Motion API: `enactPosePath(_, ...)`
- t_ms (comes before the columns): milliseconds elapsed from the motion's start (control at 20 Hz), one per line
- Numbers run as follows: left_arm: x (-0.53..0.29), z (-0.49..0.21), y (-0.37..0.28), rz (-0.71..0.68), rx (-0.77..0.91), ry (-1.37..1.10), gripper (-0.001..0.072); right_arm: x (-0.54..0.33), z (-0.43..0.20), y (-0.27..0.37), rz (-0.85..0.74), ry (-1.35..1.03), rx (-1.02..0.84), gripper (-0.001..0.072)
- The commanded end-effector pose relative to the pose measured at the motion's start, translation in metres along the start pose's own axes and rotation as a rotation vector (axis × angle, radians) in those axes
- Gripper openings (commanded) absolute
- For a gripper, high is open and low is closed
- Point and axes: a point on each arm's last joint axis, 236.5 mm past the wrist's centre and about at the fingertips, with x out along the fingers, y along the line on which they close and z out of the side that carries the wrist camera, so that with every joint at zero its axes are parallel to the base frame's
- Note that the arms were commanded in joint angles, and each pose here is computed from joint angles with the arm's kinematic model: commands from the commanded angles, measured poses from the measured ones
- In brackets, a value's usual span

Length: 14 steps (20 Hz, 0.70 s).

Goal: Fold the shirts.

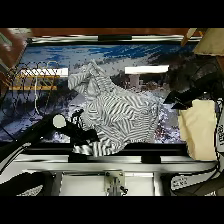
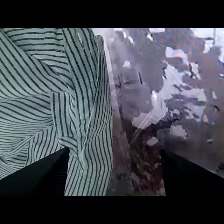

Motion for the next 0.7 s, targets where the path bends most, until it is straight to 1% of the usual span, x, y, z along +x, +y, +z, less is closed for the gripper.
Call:
enactPosePath(0,0.017,0.003,-0.006,-0.017,-0.027,-0.004,0.069,0.023,0.003,0.0,0.025,0.027,0.016,0.0686)
enactPosePath(50,0.02,0.004,-0.006,-0.019,-0.037,-0.003,0.0474,0.03,0.004,0.001,0.019,0.034,0.009,0.0686)
enactPosePath(100,0.021,0.005,-0.006,-0.021,-0.04,-0.003,0.0323,0.038,0.006,0.002,0.015,0.037,0.0,0.0686)
enactPosePath(250,0.02,0.006,-0.007,-0.023,-0.039,-0.009,0.0323,0.059,0.011,0.009,0.007,0.037,-0.02,0.0686)
enactPosePath(300,0.02,0.006,-0.007,-0.023,-0.037,-0.009,0.0218,0.066,0.011,0.013,0.007,0.043,-0.028,0.0686)
enactPosePath(350,0.02,0.007,-0.007,-0.023,-0.034,-0.01,0.0064,0.071,0.011,0.016,0.006,0.049,-0.038,0.0686)
enactPosePath(400,0.02,0.007,-0.007,-0.024,-0.031,-0.012,0.0049,0.076,0.01,0.019,0.004,0.054,-0.046,0.0685)
enactPosePath(600,0.014,0.018,-0.004,-0.022,0.069,-0.047,0.0047,0.082,0.009,0.031,0.005,0.057,-0.072,0.0667)
enactPosePath(650,0.009,0.024,-0.004,-0.013,0.098,-0.062,0.0047,0.083,0.008,0.035,0.012,0.061,-0.075,0.0558)
